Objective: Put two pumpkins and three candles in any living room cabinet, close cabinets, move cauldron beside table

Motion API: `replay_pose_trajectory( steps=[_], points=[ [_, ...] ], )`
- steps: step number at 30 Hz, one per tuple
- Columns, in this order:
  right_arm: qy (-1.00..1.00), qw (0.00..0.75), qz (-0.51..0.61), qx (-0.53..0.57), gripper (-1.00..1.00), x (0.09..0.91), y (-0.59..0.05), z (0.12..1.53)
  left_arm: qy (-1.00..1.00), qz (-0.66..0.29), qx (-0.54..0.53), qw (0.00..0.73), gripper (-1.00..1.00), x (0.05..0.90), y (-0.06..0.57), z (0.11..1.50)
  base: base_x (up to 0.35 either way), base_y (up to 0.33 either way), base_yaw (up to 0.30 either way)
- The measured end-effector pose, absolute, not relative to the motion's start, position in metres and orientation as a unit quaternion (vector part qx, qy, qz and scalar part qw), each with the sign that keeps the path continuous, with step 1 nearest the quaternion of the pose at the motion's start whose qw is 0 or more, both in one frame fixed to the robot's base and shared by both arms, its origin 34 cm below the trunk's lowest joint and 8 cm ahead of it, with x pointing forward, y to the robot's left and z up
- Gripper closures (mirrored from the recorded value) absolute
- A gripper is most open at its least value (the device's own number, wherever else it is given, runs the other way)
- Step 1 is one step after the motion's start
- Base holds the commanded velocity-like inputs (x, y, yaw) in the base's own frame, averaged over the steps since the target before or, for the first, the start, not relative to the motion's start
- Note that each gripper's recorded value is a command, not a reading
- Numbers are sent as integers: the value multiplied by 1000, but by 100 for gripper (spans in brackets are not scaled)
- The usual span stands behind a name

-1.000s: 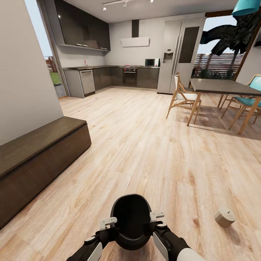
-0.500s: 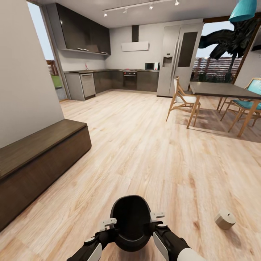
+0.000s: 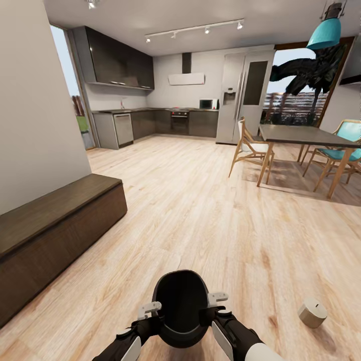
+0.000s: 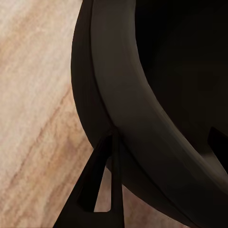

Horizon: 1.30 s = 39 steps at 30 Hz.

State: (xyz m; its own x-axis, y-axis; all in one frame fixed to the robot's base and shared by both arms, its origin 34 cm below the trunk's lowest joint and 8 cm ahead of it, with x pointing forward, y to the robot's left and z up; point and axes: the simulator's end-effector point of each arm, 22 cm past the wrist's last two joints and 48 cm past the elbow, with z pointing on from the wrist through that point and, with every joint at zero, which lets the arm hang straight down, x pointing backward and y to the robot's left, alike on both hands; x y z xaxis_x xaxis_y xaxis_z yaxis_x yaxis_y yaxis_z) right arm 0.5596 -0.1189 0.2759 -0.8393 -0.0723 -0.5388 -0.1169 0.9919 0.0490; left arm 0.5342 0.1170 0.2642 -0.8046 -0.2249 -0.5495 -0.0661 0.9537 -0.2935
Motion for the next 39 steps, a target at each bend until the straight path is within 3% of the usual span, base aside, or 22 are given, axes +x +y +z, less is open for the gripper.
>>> replay_pose_trajectory(
  steps=[39],
  points=[
    [954,293,41,-51,100,585,-119,363,937,-133,-76,315,100,560,117,351,0,0,0]
  ],
)
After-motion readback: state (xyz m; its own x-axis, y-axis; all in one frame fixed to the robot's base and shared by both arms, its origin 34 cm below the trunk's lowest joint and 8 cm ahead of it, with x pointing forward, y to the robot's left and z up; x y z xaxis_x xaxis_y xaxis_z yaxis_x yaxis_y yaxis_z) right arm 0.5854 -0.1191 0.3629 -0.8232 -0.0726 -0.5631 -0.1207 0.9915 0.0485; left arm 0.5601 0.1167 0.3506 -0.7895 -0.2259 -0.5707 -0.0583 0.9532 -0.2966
